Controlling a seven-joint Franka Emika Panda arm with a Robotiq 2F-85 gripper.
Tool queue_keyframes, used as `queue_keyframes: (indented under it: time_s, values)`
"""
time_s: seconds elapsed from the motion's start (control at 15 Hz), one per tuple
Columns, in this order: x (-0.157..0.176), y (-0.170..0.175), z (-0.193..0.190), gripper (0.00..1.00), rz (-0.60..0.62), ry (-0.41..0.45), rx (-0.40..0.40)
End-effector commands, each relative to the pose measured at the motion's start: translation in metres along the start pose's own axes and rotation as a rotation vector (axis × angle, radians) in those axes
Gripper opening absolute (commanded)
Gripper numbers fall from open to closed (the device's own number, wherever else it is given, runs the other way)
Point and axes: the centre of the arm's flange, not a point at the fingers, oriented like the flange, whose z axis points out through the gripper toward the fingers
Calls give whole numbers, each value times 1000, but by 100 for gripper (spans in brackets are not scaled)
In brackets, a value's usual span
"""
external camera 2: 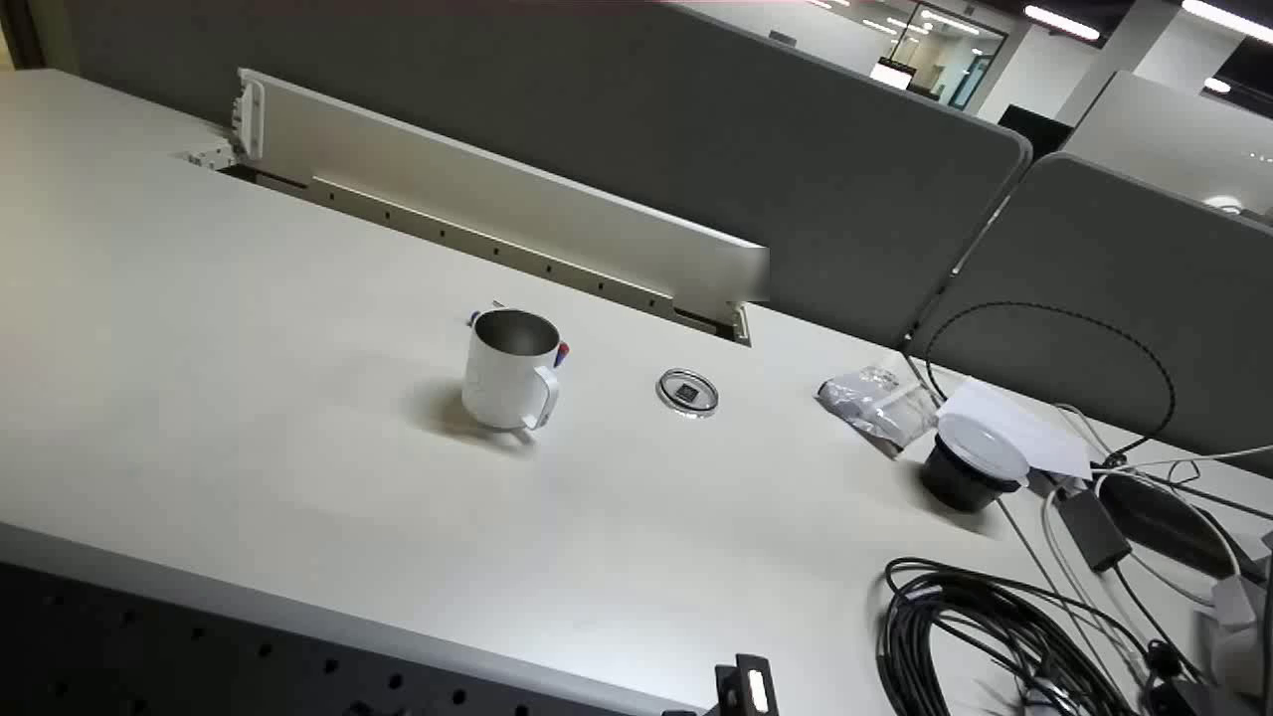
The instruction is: Pick the marker and the pen one at a time and put them in the cup
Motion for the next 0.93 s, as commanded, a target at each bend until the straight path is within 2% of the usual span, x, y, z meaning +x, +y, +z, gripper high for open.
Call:
queue_keyframes:
  time_s: [0.0, 0.6, 0.73, 0.87]
  values:
    - [0, 0, 0, 100, 0, 1, 0]
    - [0, 0, 0, 100, 0, 1, 0]
    - [19, 9, 16, 100, -176, -29, 4]
    - [47, 21, 41, 100, -288, -61, 17]
